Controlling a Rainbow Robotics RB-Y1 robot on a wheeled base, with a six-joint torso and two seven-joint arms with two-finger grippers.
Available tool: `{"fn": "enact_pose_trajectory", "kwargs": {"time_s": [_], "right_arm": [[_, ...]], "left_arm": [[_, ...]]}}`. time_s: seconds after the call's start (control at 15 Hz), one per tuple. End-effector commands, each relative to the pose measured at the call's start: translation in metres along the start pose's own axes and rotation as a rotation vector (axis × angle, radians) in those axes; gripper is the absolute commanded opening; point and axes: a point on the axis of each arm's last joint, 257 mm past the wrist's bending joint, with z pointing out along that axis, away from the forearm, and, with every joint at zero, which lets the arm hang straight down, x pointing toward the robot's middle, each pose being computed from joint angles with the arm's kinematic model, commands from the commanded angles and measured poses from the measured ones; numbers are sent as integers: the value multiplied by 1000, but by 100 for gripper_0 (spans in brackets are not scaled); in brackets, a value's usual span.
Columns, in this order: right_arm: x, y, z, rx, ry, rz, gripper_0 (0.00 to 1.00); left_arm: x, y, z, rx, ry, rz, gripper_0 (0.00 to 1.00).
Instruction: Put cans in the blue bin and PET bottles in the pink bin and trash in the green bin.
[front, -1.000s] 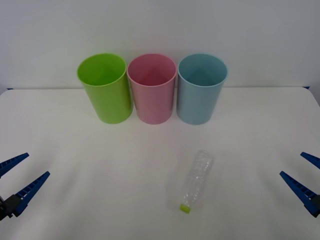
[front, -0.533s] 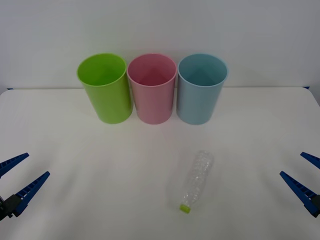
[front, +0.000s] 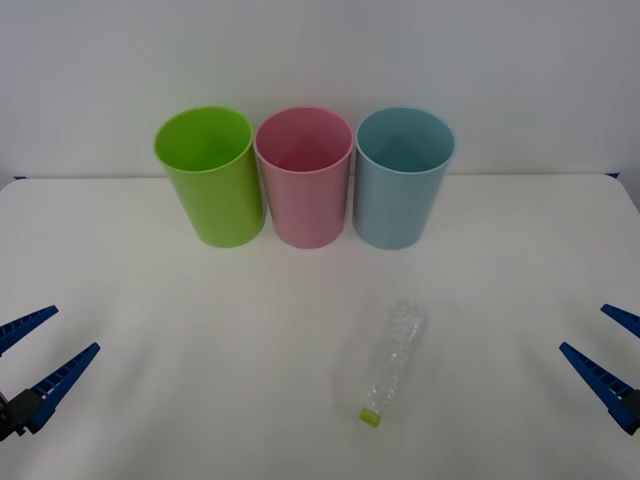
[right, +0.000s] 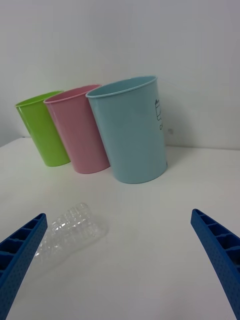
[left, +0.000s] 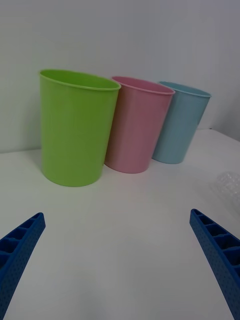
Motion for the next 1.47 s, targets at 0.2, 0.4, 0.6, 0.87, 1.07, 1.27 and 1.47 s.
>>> {"fn": "enact_pose_trajectory", "kwargs": {"time_s": [0.2, 0.4, 0.6, 0.87, 1.07, 1.27, 1.47], "right_arm": [[8, 4, 8, -2, 17, -22, 100], [10, 7, 19, -26, 36, -64, 100], [10, 7, 35, -43, 48, -114, 100], [10, 12, 58, -97, 73, -224, 100], [4, 26, 82, -170, 53, -423, 100], [4, 41, 96, -249, 43, -560, 100], [3, 54, 104, -335, 28, -734, 100]], "left_arm": [[0, 0, 0, 0, 0, 0, 100], [0, 0, 0, 0, 0, 0, 100], [0, 0, 0, 0, 0, 0, 100], [0, 0, 0, 0, 0, 0, 100], [0, 0, 0, 0, 0, 0, 100], [0, 0, 0, 0, 0, 0, 100], [0, 0, 0, 0, 0, 0, 100]]}}
